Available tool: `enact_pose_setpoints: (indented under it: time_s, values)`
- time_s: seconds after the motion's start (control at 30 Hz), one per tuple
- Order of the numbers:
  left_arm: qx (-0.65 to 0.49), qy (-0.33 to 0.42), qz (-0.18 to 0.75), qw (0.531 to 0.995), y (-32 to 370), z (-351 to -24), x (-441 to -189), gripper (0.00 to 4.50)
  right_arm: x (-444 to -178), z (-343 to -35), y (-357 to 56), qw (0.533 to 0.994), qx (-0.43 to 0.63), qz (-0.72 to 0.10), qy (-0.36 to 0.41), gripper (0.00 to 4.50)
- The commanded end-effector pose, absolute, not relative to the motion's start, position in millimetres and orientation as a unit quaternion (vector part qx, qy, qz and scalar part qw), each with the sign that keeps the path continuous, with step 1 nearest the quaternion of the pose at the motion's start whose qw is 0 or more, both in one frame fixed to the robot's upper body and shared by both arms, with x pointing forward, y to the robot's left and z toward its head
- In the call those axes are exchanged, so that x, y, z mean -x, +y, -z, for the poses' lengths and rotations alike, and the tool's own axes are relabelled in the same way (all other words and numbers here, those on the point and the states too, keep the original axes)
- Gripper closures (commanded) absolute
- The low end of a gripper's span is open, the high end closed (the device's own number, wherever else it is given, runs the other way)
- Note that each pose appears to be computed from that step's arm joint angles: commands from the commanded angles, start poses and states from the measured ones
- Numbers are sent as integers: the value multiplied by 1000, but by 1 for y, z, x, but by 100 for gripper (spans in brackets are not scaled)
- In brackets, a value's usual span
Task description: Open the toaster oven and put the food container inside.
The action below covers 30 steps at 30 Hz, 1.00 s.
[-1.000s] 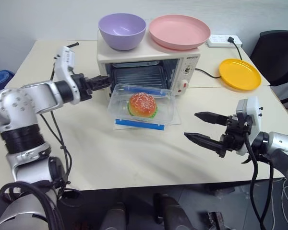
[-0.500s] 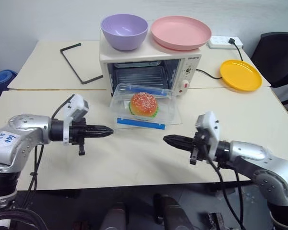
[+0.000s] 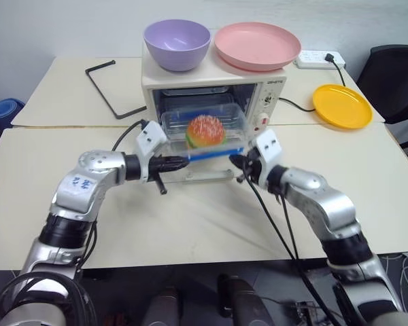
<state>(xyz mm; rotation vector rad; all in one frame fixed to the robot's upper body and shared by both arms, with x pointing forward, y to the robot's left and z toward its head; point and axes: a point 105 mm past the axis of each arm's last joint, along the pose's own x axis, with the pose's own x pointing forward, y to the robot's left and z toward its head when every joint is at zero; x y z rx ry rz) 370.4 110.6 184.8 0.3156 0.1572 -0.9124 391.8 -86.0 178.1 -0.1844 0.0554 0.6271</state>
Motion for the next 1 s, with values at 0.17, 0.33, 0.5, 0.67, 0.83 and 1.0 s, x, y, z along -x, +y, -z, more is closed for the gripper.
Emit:
enact_pose_setpoints:
  time_s: [0.17,0.33,0.5,0.67,0.83,1.0]
  values:
    - [-143,19,317,937,118,-218,-419,450,-436,-218,-77,961,72,-262,-47,446]
    - [-116,1,295,948,121,-230,-430,450,-442,-225,-67,957,62,-278,-59,446]
    - [-98,-25,338,936,130,-246,-405,450,-421,-231,-72,945,53,-313,-72,446]
    - [-79,-40,378,921,168,-272,-352,362,-361,-220,-90,922,36,-383,-37,450]
    - [-113,-6,418,901,204,-280,-296,214,-309,-178,-115,907,44,-415,61,450]
    - [-141,48,436,887,227,-277,-262,60,-296,-143,-132,915,35,-382,123,450]
